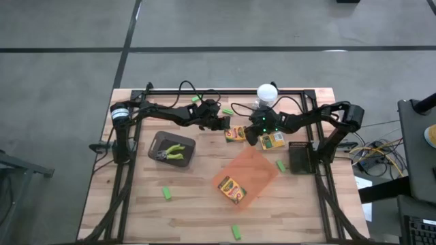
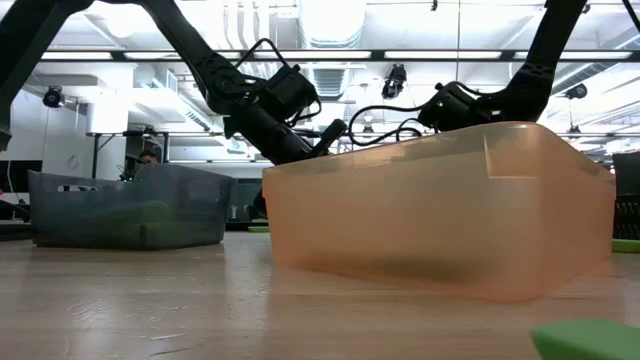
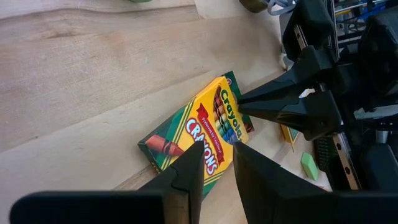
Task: Pick & Place School Supplies
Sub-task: Put the left crayon box into the orange bin
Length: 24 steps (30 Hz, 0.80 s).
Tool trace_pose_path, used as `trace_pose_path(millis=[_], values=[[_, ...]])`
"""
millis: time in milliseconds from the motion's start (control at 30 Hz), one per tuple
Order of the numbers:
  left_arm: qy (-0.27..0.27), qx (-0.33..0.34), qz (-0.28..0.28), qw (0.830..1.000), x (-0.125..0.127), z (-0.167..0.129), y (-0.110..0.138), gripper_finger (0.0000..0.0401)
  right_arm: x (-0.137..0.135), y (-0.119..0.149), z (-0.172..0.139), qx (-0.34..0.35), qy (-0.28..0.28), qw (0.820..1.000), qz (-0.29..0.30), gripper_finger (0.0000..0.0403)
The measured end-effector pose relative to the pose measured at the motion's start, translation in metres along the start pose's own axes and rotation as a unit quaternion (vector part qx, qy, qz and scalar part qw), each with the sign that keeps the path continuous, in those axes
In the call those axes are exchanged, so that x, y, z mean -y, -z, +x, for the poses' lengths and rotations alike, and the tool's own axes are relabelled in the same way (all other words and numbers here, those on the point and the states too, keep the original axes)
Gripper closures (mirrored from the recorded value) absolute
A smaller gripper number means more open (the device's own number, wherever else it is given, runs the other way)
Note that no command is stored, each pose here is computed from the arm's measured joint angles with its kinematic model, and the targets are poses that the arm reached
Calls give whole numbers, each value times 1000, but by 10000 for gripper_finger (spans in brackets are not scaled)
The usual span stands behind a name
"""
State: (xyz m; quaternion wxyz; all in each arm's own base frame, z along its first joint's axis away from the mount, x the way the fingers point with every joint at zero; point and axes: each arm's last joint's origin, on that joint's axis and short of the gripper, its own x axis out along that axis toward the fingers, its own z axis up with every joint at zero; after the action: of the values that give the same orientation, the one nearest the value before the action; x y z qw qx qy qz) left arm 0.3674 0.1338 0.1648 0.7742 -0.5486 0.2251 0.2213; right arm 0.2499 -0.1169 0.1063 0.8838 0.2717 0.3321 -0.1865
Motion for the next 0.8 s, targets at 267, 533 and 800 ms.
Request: trace_pose_path(millis=[267, 533, 800], values=[[0, 0, 0, 1000, 0, 0, 0, 311, 0, 0, 0, -2, 1, 1000, 0, 376], [-44, -41, -73, 996, -8, 0, 8, 311, 0, 1, 0, -3, 1, 1000, 0, 376], [-70, -33, -90, 993, -9, 0, 14, 311, 0, 1, 0, -2, 6, 1000, -1, 376]])
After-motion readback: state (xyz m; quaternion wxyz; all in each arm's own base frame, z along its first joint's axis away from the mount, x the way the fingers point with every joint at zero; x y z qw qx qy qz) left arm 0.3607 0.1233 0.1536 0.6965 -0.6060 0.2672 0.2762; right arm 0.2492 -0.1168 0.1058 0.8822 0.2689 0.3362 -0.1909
